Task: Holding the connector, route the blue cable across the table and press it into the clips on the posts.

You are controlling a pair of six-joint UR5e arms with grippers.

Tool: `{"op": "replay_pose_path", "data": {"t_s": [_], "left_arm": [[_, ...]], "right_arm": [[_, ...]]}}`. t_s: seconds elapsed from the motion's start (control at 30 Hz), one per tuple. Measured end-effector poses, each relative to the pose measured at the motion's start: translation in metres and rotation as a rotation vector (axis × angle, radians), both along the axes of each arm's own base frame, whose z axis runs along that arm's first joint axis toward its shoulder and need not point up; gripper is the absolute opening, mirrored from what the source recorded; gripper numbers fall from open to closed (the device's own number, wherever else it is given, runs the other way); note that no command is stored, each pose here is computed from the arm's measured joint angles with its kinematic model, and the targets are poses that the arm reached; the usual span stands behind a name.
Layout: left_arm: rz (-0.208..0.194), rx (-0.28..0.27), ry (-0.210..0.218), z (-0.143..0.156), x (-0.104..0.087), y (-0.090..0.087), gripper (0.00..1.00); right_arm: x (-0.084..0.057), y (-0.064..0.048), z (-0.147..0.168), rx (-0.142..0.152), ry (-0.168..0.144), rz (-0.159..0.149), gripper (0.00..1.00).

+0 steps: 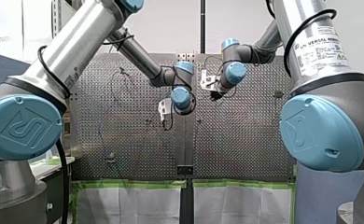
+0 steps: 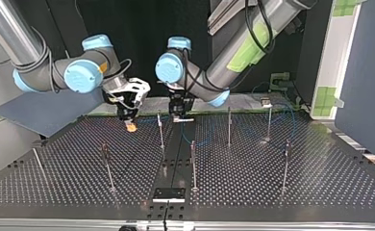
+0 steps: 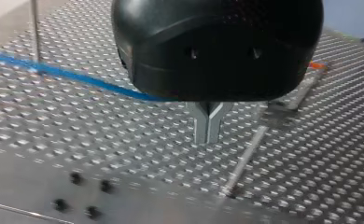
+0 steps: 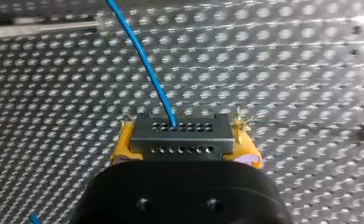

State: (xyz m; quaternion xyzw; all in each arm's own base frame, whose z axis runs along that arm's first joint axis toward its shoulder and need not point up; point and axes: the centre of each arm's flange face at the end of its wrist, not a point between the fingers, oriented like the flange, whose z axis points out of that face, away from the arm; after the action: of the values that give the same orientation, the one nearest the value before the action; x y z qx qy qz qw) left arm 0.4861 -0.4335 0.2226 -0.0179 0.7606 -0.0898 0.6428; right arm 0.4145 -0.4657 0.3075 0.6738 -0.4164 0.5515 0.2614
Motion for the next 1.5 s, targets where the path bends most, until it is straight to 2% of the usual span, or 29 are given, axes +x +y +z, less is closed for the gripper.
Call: {"op": "replay_pose_path", "data": {"t_s": [0.23, 0.37, 0.47, 0.57, 0.73, 0.9, 1.03, 1.2, 1.5], "left_arm": [[-0.017, -0.002, 0.008, -0.028, -0.009, 0.007, 0.00], [-0.029, -0.006, 0.010, -0.041, -0.015, 0.012, 0.00], [-0.043, -0.011, 0.011, -0.050, -0.019, 0.015, 0.00], [-0.058, -0.022, 0.002, -0.053, -0.021, 0.015, 0.00], [-0.093, -0.066, -0.032, -0.051, -0.016, 0.009, 0.00], [-0.114, -0.108, -0.060, -0.042, -0.006, 0.005, 0.00], [-0.123, -0.108, -0.048, -0.045, 0.001, 0.003, 0.00], [-0.124, -0.095, -0.016, -0.065, 0.005, 0.001, 0.00], [-0.118, -0.126, -0.048, -0.057, 0.030, 0.005, 0.00]], "right_arm": [[-0.012, 0.009, -0.028, 0.034, 0.057, 0.005, 0.00], [-0.017, 0.015, -0.053, 0.076, 0.089, 0.014, 0.00], [-0.019, 0.018, -0.068, 0.102, 0.107, 0.017, 0.00], [-0.021, 0.020, -0.076, 0.117, 0.113, 0.016, 0.00], [-0.025, 0.016, -0.079, 0.121, 0.107, 0.009, 0.00], [-0.025, 0.010, -0.091, 0.129, 0.088, 0.020, 0.00], [-0.027, 0.004, -0.103, 0.140, 0.086, 0.019, 0.00], [-0.030, -0.003, -0.104, 0.140, 0.075, 0.028, 0.00], [-0.038, -0.016, -0.101, 0.127, 0.044, 0.026, 0.00]]}}
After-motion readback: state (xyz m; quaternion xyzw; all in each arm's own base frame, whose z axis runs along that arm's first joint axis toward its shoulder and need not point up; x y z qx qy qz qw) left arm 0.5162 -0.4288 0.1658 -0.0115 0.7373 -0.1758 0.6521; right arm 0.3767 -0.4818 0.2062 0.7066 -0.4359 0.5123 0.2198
